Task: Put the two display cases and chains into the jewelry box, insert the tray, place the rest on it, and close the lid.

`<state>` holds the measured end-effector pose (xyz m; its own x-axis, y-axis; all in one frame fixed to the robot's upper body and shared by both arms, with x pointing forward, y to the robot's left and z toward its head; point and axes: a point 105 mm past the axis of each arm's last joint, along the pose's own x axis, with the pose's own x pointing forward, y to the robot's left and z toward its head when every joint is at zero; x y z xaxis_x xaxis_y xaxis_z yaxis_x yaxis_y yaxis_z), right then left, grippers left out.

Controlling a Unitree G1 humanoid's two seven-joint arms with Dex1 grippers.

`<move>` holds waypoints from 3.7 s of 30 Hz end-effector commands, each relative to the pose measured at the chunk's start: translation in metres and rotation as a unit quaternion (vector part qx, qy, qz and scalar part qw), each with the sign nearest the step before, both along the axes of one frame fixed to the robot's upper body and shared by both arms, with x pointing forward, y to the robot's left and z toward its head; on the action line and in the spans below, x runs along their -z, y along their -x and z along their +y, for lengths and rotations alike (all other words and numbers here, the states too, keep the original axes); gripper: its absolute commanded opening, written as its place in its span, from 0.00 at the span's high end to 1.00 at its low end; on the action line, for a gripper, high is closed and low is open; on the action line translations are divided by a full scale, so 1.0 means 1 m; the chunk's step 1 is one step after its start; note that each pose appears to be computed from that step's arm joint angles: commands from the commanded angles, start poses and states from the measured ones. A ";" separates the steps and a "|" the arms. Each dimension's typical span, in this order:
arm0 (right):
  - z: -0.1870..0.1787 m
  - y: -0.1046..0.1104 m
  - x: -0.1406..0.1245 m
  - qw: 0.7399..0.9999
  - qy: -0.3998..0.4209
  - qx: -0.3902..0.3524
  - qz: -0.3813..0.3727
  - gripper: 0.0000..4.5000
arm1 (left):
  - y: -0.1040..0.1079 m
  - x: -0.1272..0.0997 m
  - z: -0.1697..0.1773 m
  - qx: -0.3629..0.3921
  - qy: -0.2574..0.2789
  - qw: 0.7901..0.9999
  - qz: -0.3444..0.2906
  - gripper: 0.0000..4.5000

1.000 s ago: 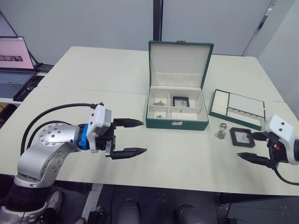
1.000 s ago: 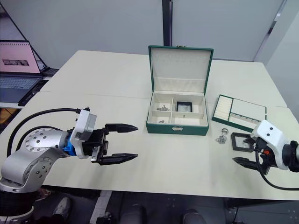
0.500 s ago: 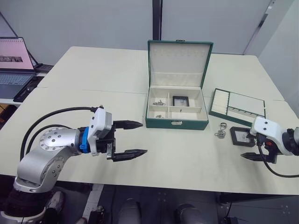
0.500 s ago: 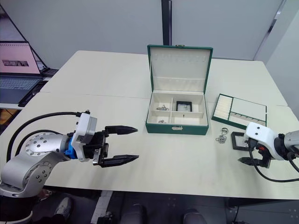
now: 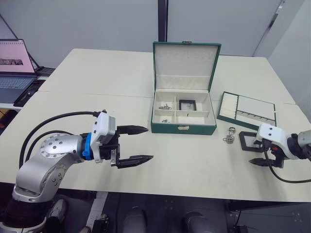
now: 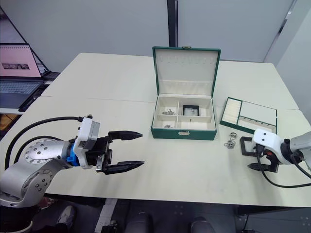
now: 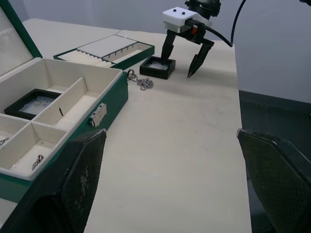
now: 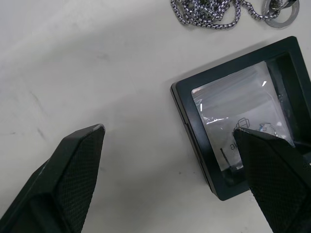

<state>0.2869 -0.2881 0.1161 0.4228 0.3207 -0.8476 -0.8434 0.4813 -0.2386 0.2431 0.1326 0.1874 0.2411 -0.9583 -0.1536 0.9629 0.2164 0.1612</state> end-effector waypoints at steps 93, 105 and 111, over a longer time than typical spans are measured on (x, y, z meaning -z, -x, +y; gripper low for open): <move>0.190 -0.097 -0.075 0.961 -0.038 -0.270 -0.033 0.99 | -0.021 -0.008 0.054 -0.122 -0.017 0.992 -0.041 0.00; 0.190 -0.107 -0.088 0.965 -0.043 -0.252 -0.063 0.40 | -0.024 -0.011 0.050 -0.120 -0.018 0.992 -0.044 0.00; 0.188 -0.111 -0.104 0.963 -0.049 -0.246 -0.097 0.00 | -0.025 -0.012 0.048 -0.119 -0.017 0.992 -0.045 0.00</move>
